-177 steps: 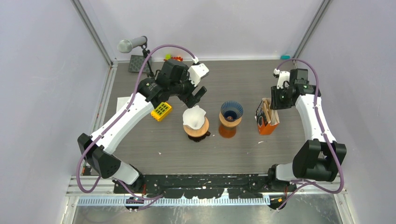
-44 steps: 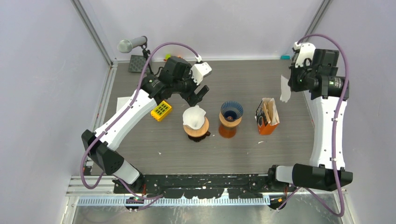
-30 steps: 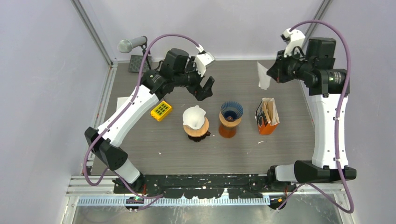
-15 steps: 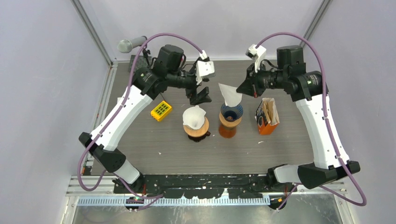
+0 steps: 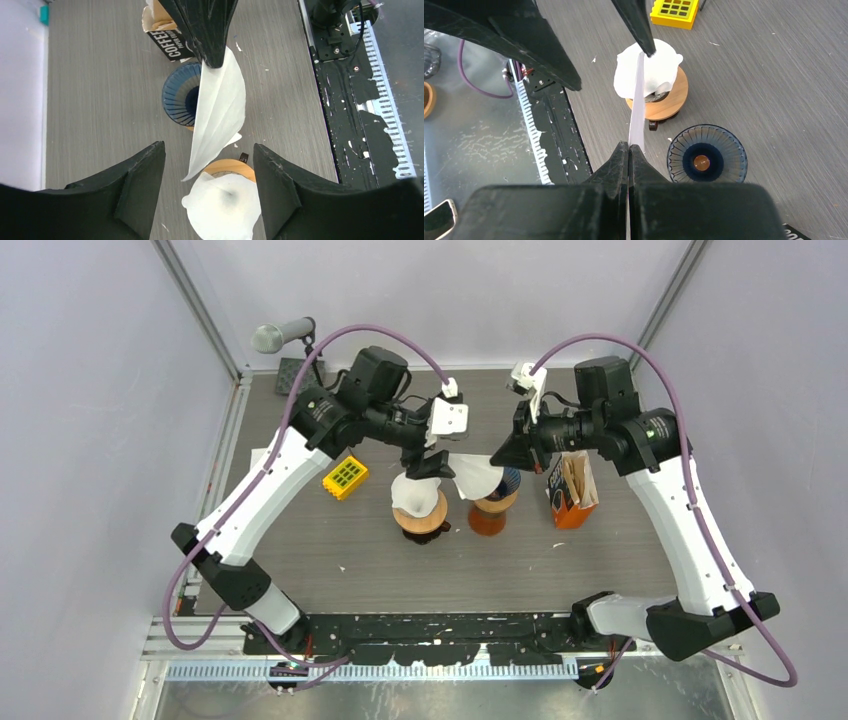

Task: Place the coffee filter in the dripper
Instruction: Place the coffee filter in the coffee dripper.

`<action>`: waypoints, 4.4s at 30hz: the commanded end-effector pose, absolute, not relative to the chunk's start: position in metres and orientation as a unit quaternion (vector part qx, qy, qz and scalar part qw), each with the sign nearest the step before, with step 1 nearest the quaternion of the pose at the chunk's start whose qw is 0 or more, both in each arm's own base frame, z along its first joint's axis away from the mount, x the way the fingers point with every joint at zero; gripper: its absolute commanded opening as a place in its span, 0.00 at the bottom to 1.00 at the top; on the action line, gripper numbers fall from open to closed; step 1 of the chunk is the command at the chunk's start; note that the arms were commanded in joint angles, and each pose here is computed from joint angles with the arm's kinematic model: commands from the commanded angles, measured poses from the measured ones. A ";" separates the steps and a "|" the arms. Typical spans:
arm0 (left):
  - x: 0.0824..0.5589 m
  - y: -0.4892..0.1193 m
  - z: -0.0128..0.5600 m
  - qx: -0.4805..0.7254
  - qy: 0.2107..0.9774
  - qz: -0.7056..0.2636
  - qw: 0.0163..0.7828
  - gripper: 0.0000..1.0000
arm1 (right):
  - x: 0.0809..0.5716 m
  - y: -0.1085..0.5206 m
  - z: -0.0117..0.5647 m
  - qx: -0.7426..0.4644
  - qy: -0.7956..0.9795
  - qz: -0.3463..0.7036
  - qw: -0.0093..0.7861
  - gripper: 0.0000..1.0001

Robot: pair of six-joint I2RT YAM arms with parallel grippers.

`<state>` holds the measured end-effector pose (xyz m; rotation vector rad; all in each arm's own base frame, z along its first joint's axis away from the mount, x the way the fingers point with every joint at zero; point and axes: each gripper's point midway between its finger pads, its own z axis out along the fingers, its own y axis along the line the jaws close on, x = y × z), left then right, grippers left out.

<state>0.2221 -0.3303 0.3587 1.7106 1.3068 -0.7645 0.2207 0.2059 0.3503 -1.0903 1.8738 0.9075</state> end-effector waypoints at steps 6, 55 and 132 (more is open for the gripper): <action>0.214 -0.348 0.355 0.678 0.510 -0.363 0.386 0.61 | 0.208 0.211 0.367 -0.456 0.693 0.368 0.420 0.00; 0.197 -0.306 0.418 0.444 0.521 -0.618 0.387 0.00 | 0.187 0.227 0.347 -0.428 0.645 0.456 0.439 0.43; 0.206 -0.309 0.403 0.435 0.525 -0.627 0.378 0.00 | 0.182 0.229 0.350 -0.428 0.637 0.481 0.424 0.29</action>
